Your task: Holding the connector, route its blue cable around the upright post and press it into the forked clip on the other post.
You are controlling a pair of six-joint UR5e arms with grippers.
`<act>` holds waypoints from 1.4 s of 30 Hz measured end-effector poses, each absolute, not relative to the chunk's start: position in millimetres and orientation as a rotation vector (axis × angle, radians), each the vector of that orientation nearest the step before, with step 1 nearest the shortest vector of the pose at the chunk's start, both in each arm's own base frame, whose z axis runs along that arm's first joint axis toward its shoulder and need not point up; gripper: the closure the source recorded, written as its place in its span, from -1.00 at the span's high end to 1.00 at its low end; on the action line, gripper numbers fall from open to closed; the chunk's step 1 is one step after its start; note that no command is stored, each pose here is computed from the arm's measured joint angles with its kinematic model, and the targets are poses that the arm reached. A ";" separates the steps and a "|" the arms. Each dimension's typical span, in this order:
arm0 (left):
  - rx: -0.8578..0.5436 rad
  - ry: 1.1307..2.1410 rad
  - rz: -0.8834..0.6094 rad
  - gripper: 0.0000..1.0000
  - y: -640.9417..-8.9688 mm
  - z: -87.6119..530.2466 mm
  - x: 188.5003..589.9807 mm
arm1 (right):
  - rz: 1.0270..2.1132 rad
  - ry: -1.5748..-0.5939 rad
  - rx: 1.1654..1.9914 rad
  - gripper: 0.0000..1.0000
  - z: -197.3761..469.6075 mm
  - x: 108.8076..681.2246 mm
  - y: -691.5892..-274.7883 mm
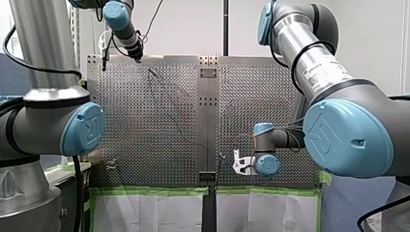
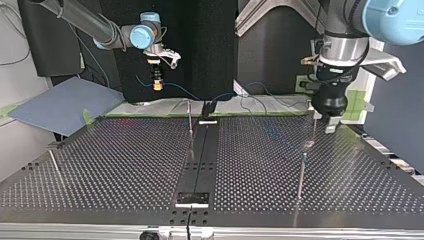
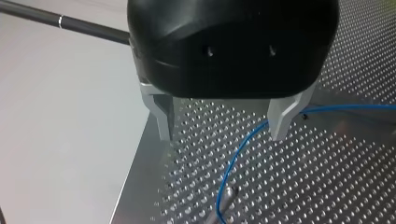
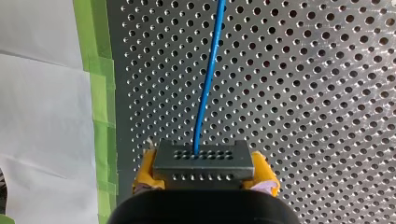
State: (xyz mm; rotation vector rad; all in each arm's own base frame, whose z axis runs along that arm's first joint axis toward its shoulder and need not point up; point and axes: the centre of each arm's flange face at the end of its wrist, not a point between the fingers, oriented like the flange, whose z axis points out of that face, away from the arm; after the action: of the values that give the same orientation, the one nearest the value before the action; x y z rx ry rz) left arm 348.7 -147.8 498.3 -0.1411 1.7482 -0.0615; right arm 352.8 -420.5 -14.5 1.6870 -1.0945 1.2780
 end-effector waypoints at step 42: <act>0.120 1.679 -0.068 1.00 -185.0 479.9 366.2 | 1.308 -1.084 1.697 -1.00 -13.2 357.7 -420.5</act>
State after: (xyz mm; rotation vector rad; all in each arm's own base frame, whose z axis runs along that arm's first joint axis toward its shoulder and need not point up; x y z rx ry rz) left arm 366.2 -185.0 479.9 0.1199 1.6790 -0.0679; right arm 357.7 -420.5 -13.2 1.6968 -1.0838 1.3080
